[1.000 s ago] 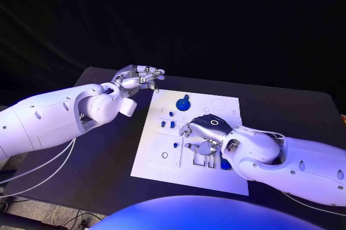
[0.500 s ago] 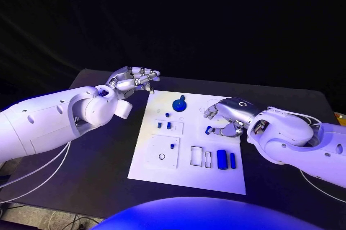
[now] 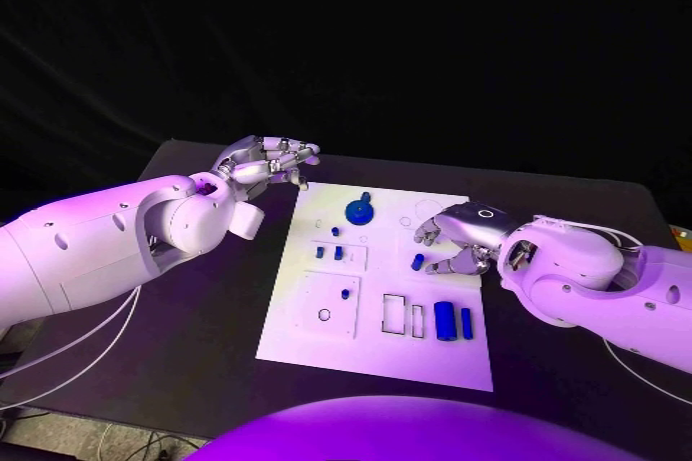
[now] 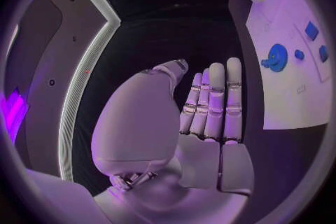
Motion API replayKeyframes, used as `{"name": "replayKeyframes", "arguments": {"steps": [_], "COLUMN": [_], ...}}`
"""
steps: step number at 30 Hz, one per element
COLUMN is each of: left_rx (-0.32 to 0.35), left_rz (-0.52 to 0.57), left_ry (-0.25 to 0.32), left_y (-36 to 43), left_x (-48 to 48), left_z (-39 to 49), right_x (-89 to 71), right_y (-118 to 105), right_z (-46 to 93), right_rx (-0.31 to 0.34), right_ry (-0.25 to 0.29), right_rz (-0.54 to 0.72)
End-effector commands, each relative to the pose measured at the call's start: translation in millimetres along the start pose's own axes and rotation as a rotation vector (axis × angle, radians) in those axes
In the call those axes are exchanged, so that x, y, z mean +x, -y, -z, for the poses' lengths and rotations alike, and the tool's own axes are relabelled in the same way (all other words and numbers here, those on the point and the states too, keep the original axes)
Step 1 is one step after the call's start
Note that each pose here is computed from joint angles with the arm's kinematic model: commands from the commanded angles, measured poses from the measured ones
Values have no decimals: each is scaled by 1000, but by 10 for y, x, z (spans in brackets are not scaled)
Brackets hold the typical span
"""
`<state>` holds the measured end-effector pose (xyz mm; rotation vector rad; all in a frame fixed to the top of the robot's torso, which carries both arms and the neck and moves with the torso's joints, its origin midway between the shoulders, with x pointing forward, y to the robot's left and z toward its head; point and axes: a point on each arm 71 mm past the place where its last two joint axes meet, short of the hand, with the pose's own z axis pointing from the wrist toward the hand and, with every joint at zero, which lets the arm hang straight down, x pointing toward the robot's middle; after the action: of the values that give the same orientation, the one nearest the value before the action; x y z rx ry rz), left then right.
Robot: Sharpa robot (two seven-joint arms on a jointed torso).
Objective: Assemble the parts on the task board
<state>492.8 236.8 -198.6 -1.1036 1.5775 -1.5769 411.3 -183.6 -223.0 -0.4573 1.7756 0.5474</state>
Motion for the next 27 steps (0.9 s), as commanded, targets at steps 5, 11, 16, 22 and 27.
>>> {"name": "replayKeyframes", "arguments": {"steps": [5,11,16,22,27], "left_rx": [5,4,3,2,1], "left_rz": [5,5,5,5,5], "left_ry": [-19,-21,-21,-22,-21], "left_y": [7,5,4,3,2], "left_x": [21,24,22,21,20], "left_z": [-5,-9,-9,-9,-10], "right_x": [54,106,131,140,140], "right_y": [-54,-76,-74,-75,-82], "right_z": [-44,-69,-77,-81,-85], "right_rx": [-31,-42,-43,-42,-44], "right_ry": [-23,-44,-54,-54,-50], "right_rz": [2,-4,-3,2,2]}}
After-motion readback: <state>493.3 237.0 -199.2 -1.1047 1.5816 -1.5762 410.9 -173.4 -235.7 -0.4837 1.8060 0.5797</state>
